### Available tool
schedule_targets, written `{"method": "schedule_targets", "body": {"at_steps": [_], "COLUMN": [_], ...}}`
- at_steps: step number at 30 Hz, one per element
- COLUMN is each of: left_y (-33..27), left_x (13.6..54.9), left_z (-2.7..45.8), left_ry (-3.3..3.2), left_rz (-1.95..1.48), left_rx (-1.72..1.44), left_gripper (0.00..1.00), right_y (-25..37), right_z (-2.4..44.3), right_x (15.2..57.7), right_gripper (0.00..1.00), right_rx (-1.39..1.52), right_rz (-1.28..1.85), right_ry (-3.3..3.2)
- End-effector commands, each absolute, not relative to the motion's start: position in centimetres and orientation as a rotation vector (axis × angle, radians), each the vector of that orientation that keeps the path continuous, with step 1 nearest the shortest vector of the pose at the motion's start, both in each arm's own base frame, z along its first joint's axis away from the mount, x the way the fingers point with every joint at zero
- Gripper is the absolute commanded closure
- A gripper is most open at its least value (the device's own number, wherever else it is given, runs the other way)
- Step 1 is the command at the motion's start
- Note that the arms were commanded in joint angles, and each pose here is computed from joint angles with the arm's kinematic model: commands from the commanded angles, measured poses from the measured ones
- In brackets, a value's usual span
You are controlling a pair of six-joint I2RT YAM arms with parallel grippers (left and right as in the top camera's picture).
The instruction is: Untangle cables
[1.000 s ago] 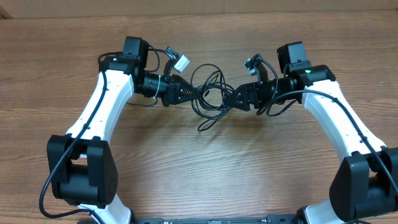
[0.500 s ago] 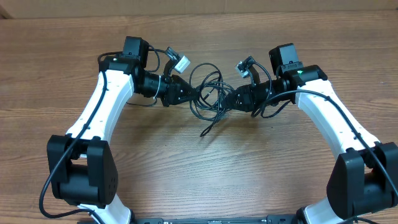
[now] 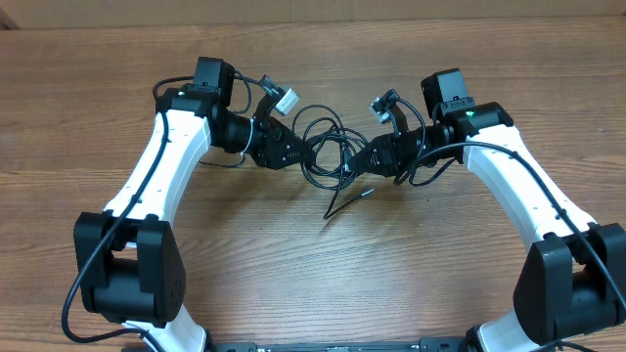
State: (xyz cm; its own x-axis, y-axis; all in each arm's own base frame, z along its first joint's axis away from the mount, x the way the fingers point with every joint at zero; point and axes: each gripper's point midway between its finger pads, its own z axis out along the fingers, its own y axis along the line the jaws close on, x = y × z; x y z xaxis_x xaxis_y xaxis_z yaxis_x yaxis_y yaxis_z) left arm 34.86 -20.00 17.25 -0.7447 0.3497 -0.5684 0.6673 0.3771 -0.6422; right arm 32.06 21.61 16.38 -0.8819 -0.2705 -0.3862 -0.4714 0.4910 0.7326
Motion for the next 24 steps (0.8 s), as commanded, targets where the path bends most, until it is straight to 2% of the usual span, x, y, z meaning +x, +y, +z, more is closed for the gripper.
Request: {"method": "schedule_targets", "body": {"at_steps": [1, 3, 7, 13, 19, 24], "left_y": [-19.9, -19.9, -19.9, -19.7, -19.6, -18.9], "left_x": [35.3, 35.3, 35.4, 35.7, 36.7, 38.3], "left_z": [17.7, 17.7, 17.7, 17.4, 18.0, 20.5], "left_ry": [2.305, 2.304, 2.304, 2.311, 2.306, 2.261], "left_rz": [-1.264, -1.264, -1.258, -1.226, -1.219, -1.185], "left_rx": [0.899, 0.899, 0.901, 0.905, 0.852, 0.829], "left_gripper": [0.46, 0.37, 0.28, 0.00, 0.00, 0.00], "right_y": [21.9, 21.9, 21.9, 21.9, 21.9, 21.9], "right_z": [17.1, 17.1, 17.1, 17.1, 17.1, 17.1], "right_x": [32.4, 32.4, 32.4, 32.4, 32.4, 32.4], "right_gripper": [0.96, 0.96, 0.96, 0.96, 0.96, 0.96], "right_rx": [-0.655, -0.655, -0.655, -0.655, -0.655, -0.655], "right_rz": [1.343, 1.343, 1.343, 1.344, 1.343, 1.343], "right_ry": [2.486, 2.485, 2.486, 2.486, 2.486, 2.486]}}
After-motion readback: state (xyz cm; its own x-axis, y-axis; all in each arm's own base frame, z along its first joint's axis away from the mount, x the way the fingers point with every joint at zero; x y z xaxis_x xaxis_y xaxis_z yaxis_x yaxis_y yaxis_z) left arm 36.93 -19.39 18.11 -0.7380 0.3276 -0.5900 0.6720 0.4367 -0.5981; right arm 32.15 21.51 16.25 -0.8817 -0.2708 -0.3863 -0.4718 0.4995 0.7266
